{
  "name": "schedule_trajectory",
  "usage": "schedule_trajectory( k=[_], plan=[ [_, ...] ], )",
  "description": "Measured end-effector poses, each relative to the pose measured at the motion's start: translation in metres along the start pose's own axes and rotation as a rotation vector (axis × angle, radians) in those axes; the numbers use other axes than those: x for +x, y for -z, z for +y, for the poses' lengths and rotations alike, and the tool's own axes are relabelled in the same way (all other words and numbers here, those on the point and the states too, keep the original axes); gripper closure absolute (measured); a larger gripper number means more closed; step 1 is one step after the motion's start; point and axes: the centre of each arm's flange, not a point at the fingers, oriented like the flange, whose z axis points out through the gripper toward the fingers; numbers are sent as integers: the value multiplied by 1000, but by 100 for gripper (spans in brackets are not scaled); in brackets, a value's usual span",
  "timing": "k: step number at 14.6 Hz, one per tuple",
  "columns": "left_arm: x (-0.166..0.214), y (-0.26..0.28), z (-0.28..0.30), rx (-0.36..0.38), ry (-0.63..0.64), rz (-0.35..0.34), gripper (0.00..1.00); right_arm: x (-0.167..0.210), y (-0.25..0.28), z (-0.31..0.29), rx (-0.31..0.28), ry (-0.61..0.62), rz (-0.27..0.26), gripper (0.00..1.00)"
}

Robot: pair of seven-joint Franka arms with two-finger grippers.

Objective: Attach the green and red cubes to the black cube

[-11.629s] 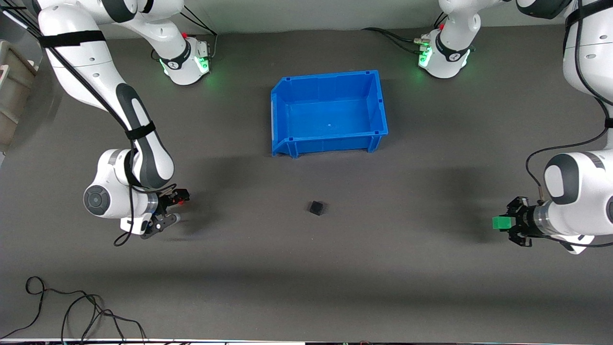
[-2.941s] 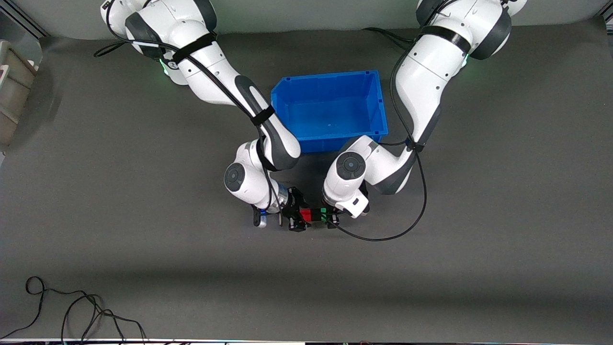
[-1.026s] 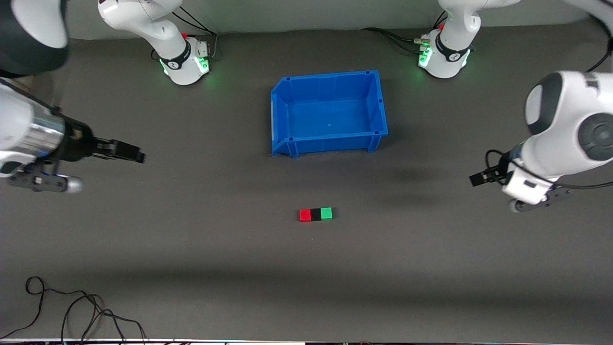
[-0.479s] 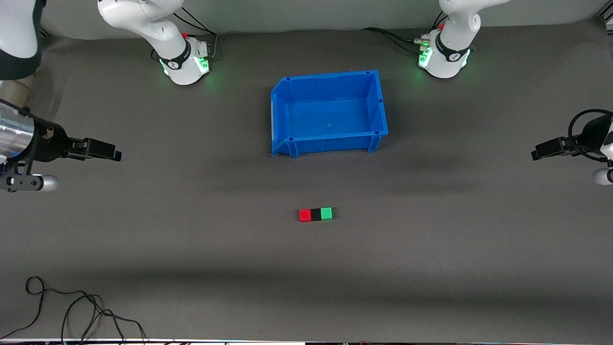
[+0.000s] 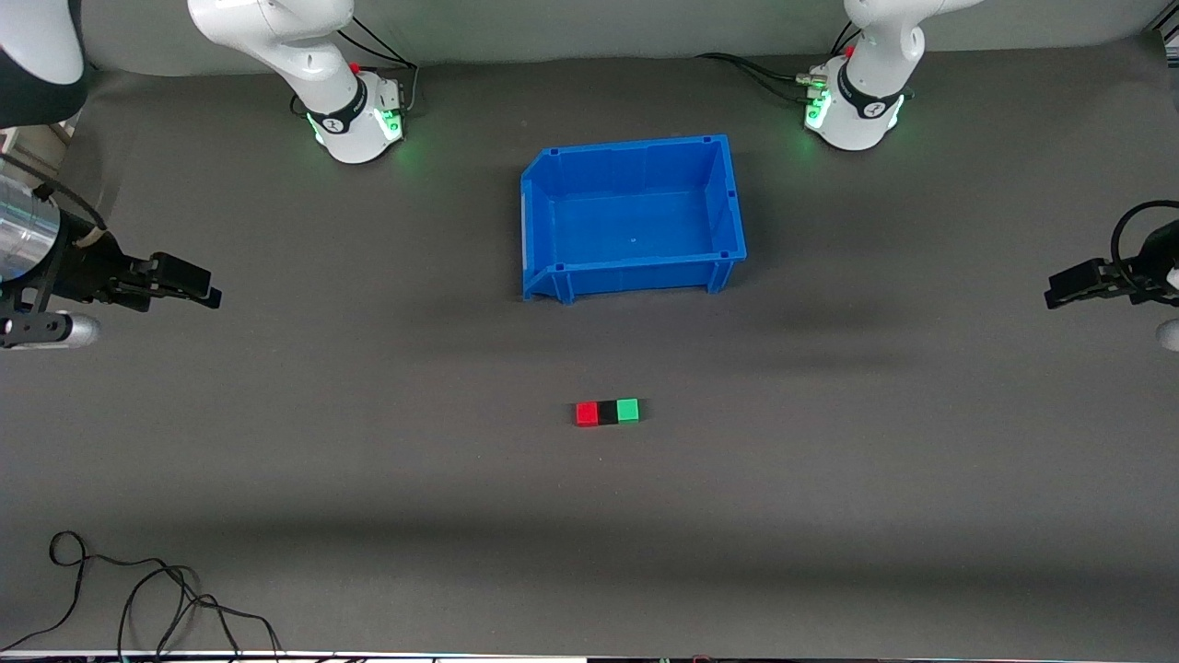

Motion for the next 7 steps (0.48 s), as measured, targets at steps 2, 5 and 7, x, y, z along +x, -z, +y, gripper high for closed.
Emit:
schedule_trajectory(
  k=[2, 5, 7],
  plan=[
    [2, 0, -3, 6, 3, 1, 0, -6, 5, 5, -32, 25, 28, 0],
    [2, 2, -5, 4, 13, 8, 0, -16, 27, 8, -34, 29, 82, 0],
    [1, 7, -12, -6, 32, 26, 0, -21, 36, 9, -32, 28, 99, 0]
  ],
)
